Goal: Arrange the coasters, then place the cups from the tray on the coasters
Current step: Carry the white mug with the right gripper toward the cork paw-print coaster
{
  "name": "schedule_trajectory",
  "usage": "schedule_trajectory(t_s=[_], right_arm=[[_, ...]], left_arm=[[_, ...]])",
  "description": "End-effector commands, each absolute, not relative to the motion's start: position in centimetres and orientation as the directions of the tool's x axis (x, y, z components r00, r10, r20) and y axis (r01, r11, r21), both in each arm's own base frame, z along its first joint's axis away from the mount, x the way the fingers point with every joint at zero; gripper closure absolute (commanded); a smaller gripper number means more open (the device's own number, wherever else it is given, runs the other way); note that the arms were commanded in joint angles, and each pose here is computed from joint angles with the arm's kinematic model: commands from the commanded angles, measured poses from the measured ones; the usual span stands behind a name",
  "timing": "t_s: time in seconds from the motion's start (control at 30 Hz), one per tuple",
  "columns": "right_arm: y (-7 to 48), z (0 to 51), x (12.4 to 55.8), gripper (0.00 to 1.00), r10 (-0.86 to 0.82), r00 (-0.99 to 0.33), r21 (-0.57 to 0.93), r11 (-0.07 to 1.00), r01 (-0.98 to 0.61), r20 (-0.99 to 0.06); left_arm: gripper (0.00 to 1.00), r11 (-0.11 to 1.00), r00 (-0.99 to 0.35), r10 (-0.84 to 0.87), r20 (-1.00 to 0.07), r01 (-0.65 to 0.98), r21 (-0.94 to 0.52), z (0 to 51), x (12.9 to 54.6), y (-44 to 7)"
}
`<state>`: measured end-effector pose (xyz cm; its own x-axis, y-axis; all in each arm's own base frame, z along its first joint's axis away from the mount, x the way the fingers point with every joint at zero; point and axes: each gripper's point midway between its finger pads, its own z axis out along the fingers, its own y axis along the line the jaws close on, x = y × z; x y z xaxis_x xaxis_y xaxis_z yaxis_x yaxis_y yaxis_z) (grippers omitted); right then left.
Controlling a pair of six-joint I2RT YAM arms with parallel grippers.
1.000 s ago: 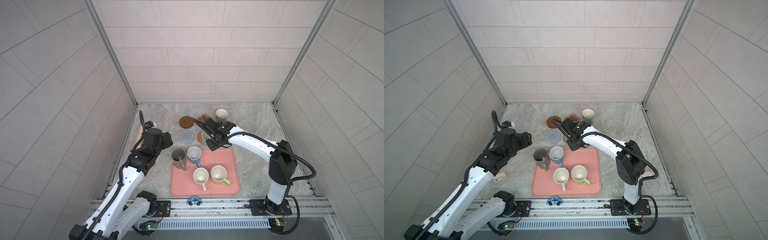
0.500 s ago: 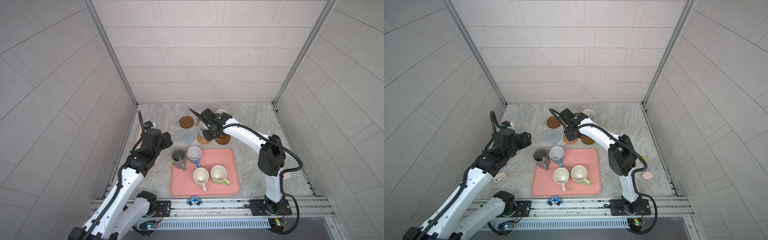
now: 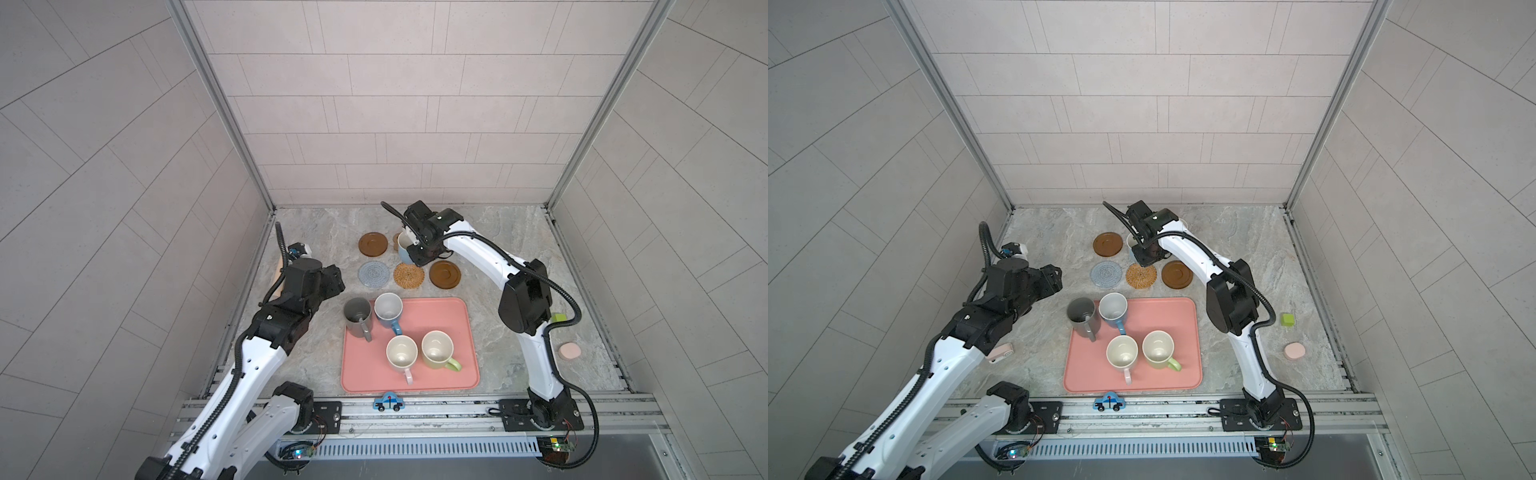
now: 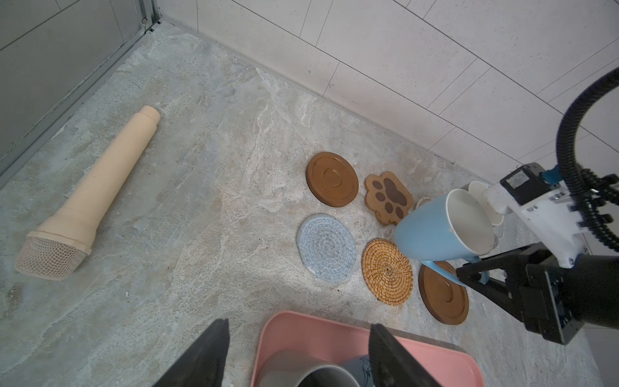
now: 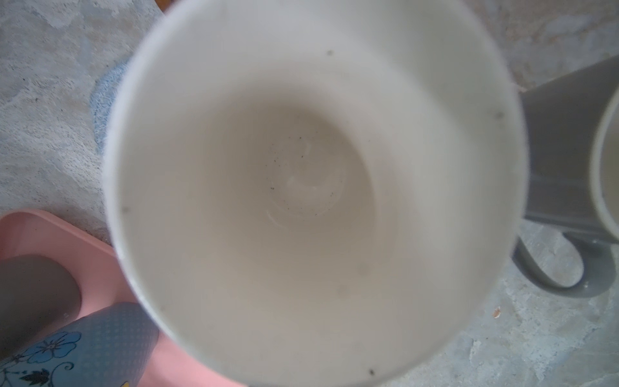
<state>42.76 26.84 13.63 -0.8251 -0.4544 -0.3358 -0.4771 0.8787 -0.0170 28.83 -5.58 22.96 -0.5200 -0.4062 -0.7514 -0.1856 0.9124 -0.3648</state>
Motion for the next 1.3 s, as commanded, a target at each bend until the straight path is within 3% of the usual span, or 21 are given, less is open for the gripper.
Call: schedule_trajectory(t_s=[0.0, 0.7, 1.27], right_arm=[[26.7, 15.1, 43.8, 0.88, -0.478, -0.803, -0.028, 0.864, -0.503, -0.356], [25.8, 14.6, 48.0, 0.88, -0.481, -0.786, -0.070, 0.866, -0.495, -0.387], [27.0, 14.6, 51.3, 0.87, -0.451, -0.755, -0.052, 0.872, -0.488, -0.477]], left_arm=[[0.27, 0.913, -0.519, -0.406, -0.752, -0.202, -0.353, 22.6, 28.3, -5.0], [0.27, 0.913, -0.521, -0.406, -0.751, -0.206, -0.351, 22.3, 27.9, -4.8], [0.27, 0.919, -0.521, -0.394, -0.757, -0.211, -0.333, 22.2, 27.7, -4.5]])
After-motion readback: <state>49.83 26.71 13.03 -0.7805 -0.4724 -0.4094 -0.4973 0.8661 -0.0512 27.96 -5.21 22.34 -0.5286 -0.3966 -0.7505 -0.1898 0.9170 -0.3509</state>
